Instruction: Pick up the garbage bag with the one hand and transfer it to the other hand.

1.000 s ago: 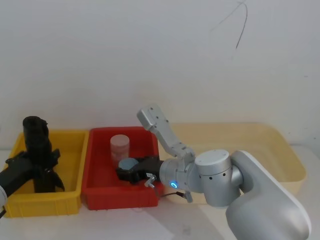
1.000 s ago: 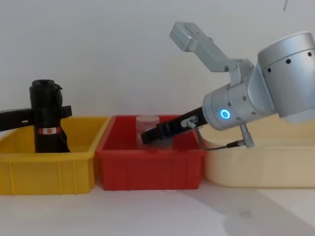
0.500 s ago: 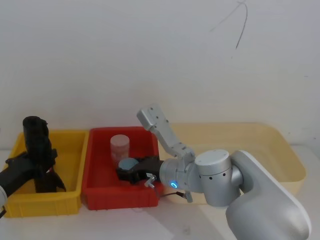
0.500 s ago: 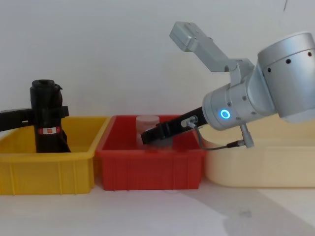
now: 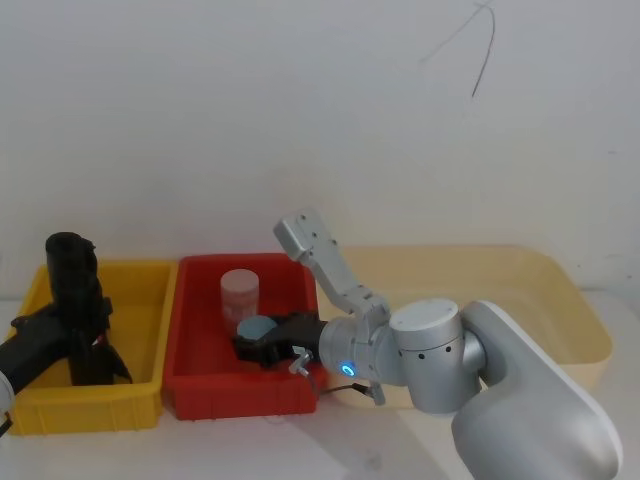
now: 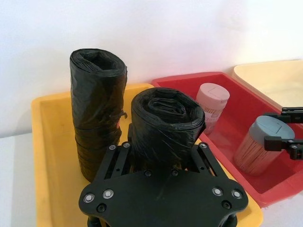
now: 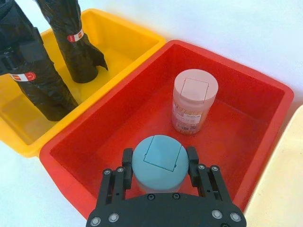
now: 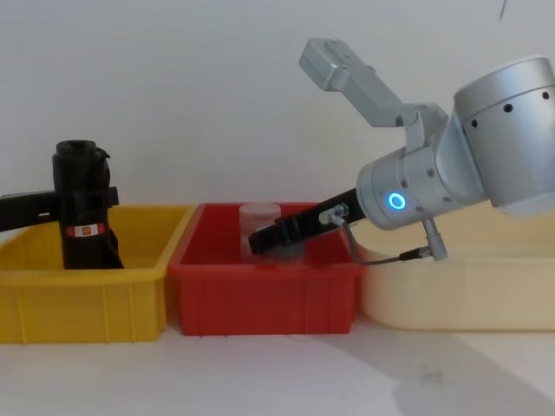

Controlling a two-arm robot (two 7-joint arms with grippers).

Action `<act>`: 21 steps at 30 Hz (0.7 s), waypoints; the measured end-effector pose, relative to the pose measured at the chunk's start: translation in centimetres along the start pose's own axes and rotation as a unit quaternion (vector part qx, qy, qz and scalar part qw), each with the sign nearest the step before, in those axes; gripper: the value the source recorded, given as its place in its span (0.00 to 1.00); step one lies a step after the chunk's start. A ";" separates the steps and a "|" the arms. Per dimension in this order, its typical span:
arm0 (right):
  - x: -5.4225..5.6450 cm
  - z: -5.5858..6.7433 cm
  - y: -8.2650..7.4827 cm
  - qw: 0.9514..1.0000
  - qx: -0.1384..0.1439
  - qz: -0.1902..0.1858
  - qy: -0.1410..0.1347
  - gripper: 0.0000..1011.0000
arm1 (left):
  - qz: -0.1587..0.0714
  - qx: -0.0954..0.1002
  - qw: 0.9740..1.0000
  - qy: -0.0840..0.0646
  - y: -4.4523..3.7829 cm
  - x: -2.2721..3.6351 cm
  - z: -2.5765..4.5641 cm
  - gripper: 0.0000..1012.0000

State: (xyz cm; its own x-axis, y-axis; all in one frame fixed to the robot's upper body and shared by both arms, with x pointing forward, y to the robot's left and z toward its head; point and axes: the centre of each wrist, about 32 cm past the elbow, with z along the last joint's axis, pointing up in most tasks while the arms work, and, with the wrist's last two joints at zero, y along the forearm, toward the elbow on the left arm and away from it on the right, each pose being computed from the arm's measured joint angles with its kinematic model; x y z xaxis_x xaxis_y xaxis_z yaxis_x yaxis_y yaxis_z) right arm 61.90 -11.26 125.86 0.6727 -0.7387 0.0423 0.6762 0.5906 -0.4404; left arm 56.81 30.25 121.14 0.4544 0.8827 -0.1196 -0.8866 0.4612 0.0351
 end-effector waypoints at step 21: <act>0.2 0.5 -0.5 1.000 0.021 0.000 0.005 0.64 | -0.004 -0.014 1.000 -0.009 -0.14 -0.34 1.11 0.42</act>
State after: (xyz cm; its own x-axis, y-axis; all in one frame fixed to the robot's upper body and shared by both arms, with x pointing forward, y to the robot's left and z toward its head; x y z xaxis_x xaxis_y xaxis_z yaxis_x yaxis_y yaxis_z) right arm 61.80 -11.54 126.52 0.6704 -0.7412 0.0334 0.6879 0.6040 -0.4025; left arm 56.88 29.99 122.29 0.4633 0.8803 -0.1017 -0.8846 0.4664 0.0071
